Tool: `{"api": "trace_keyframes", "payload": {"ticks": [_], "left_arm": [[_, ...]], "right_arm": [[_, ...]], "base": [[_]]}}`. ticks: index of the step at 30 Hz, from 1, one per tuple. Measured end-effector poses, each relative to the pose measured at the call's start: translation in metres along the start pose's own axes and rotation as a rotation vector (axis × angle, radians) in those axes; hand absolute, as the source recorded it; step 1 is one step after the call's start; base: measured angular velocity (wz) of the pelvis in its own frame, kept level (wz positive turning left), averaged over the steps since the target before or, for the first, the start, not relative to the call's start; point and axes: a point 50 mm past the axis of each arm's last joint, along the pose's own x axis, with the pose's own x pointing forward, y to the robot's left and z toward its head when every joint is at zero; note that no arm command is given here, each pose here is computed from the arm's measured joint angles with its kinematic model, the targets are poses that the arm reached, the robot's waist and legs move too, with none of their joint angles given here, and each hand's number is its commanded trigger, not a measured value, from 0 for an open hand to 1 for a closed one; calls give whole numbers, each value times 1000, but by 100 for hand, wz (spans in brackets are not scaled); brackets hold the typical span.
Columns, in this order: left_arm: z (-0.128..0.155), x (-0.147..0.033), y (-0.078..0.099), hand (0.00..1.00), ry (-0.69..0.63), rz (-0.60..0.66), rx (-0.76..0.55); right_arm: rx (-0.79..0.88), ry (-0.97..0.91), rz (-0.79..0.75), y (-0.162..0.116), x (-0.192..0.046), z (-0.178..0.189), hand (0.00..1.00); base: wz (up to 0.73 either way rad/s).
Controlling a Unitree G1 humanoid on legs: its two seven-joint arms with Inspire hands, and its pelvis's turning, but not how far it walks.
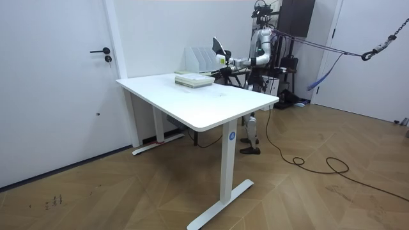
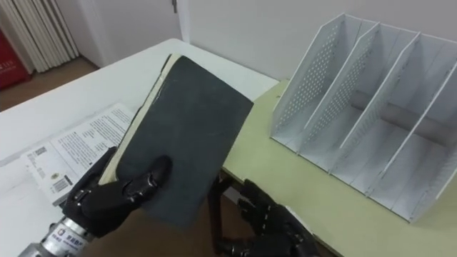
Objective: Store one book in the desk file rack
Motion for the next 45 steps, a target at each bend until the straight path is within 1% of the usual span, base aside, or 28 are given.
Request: {"api": "trace_keyframes", "payload": {"ticks": [6, 10, 17, 24, 30, 34, 39, 42, 43, 44, 45], "left_arm": [[0, -8, 7, 100, 8, -59, -67], [-2, -9, 6, 100, 35, -90, -85], [-7, -10, 4, 100, 68, -141, -107], [-14, -14, 4, 100, 135, -190, -119], [-19, -17, 6, 100, 189, -196, -132], [-23, -18, 9, 100, 206, -182, -146], [-24, -16, 7, 100, 217, -197, -149], [-25, -16, 7, 100, 220, -196, -151], [-25, -16, 7, 100, 221, -196, -152], [-25, -16, 7, 100, 223, -196, -153], [-25, -16, 7, 100, 225, -196, -154]], "right_arm": [[168, -167, 60, -6, -6, 25, 0], [220, -206, 112, -4, -7, 31, 0], [298, -241, 258, 15, -1, 37, 0], [305, -200, 361, 24, -1, 35, 0], [296, -166, 406, 27, -2, 35, 0], [290, -129, 445, 30, -4, 32, 0], [301, -91, 501, 35, -4, 28, 0], [301, -82, 506, 36, -4, 27, 0], [300, -80, 507, 36, -4, 27, 22], [298, -75, 508, 36, -4, 27, 57], [295, -71, 508, 36, -5, 26, 100]], "base": [[-5], [0], [-1], [-2], [0], [0], [0], [0], [0], [0], [0]]}}
